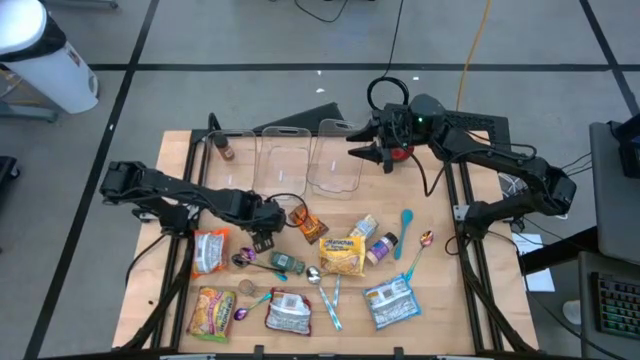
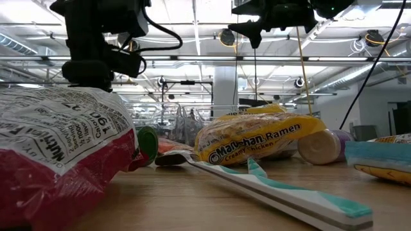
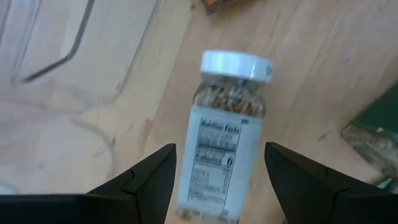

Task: Pick & Place Food Item
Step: Put the white spice bottle into the left transparent bin

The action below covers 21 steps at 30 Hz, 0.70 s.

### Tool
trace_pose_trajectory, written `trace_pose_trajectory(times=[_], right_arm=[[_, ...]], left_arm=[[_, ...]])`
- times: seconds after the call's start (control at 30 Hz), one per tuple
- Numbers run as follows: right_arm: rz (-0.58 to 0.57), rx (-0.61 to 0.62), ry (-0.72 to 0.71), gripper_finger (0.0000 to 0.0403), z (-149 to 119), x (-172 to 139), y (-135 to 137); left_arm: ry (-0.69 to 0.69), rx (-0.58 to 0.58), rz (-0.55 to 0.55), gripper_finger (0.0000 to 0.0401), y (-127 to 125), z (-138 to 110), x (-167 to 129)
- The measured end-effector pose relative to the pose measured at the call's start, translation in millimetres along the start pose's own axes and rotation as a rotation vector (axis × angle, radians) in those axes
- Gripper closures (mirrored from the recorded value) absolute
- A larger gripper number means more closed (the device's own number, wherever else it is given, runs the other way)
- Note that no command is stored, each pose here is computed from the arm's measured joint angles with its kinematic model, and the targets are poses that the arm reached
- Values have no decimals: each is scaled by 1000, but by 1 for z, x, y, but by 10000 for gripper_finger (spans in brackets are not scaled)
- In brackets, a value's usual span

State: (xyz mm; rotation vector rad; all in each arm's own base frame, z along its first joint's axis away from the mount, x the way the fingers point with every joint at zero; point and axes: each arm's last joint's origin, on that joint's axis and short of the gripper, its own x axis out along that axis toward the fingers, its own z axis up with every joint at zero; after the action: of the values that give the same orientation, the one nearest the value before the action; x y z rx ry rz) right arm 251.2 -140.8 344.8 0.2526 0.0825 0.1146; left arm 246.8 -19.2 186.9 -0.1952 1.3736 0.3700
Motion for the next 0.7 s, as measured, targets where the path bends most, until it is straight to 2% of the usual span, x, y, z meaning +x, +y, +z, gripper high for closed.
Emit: trace_pose_trajectory(times=[0.27, 0.47, 0.7], right_arm=[[-23, 19, -5, 183, 0, 0, -1], [-47, 18, -11, 183, 0, 0, -1], [-47, 18, -16, 183, 1, 0, -1]], left_arm=[[-25, -3, -48, 151, 0, -4, 13], [-12, -52, -95, 151, 3, -8, 24], [4, -70, -118, 151, 3, -10, 26]])
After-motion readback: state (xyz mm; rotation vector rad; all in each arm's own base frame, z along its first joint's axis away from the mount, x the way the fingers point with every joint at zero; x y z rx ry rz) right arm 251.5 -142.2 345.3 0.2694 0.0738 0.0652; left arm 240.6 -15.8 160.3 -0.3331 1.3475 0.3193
